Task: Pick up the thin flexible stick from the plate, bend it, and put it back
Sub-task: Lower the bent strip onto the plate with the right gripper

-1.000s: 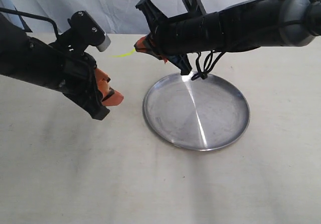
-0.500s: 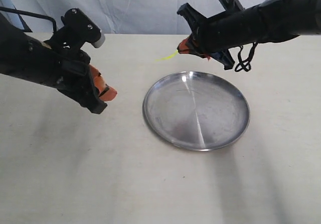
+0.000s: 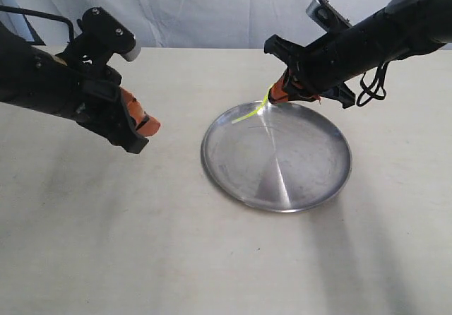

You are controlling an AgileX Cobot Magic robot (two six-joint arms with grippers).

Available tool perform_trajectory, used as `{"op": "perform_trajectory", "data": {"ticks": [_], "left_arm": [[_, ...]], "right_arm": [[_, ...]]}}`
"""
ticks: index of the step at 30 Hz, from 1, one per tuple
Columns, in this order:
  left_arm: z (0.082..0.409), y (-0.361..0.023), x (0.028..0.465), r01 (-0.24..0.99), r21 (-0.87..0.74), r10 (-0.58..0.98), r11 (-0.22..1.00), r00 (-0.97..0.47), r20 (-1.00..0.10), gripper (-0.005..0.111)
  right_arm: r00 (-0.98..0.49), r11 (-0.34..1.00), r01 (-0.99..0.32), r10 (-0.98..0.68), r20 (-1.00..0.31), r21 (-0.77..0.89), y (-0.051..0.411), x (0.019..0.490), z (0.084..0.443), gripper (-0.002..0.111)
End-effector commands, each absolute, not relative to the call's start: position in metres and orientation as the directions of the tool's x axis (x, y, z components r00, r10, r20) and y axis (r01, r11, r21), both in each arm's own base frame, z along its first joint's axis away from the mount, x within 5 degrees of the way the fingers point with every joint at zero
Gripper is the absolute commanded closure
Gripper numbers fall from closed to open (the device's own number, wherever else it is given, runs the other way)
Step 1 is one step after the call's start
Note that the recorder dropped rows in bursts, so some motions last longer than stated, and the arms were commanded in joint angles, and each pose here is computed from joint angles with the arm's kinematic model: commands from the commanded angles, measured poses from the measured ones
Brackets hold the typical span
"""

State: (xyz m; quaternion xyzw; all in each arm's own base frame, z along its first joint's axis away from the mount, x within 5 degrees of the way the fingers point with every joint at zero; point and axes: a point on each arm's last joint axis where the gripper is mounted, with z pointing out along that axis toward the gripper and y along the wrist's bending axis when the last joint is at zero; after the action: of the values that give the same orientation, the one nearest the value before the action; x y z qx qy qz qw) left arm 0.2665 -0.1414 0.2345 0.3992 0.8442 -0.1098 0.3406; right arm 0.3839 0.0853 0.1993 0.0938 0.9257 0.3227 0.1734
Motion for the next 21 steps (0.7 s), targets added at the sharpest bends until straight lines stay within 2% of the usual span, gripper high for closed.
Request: {"op": "perform_trajectory", "data": {"ticks": [1,9,11,13,15,21], "left_arm": [[0.234,-0.141,0.267,0.737,0.074,0.582,0.672,-0.464,-0.668,0.051],[0.234,-0.141,0.268,0.729,0.062,0.566,0.682,-0.472,-0.676,0.051],[0.234,-0.141,0.268,0.729,0.062,0.566,0.682,-0.472,-0.676,0.051],[0.234,-0.141,0.268,0.729,0.062,0.566,0.682,-0.472,-0.676,0.051],[0.234,-0.141,0.268,0.729,0.062,0.566,0.682,-0.472,-0.676,0.051],[0.234,-0.141,0.268,0.729,0.062,0.566,0.682,-0.472,-0.676,0.051]], "right_arm": [[-0.939,0.812,0.016,0.213,-0.271,0.584,0.081,0.379,0.199,0.108],[-0.976,0.822,0.002,0.125,-0.178,0.569,0.083,0.373,0.183,0.107],[-0.981,0.824,0.001,0.111,-0.161,0.567,0.084,0.372,0.179,0.098],[-0.981,0.824,0.002,0.110,-0.157,0.567,0.084,0.372,0.179,0.080],[-0.981,0.824,0.002,0.110,-0.157,0.567,0.084,0.372,0.179,0.068],[-0.984,0.842,-0.021,0.080,-0.162,0.539,0.082,0.371,0.177,0.066]]}}
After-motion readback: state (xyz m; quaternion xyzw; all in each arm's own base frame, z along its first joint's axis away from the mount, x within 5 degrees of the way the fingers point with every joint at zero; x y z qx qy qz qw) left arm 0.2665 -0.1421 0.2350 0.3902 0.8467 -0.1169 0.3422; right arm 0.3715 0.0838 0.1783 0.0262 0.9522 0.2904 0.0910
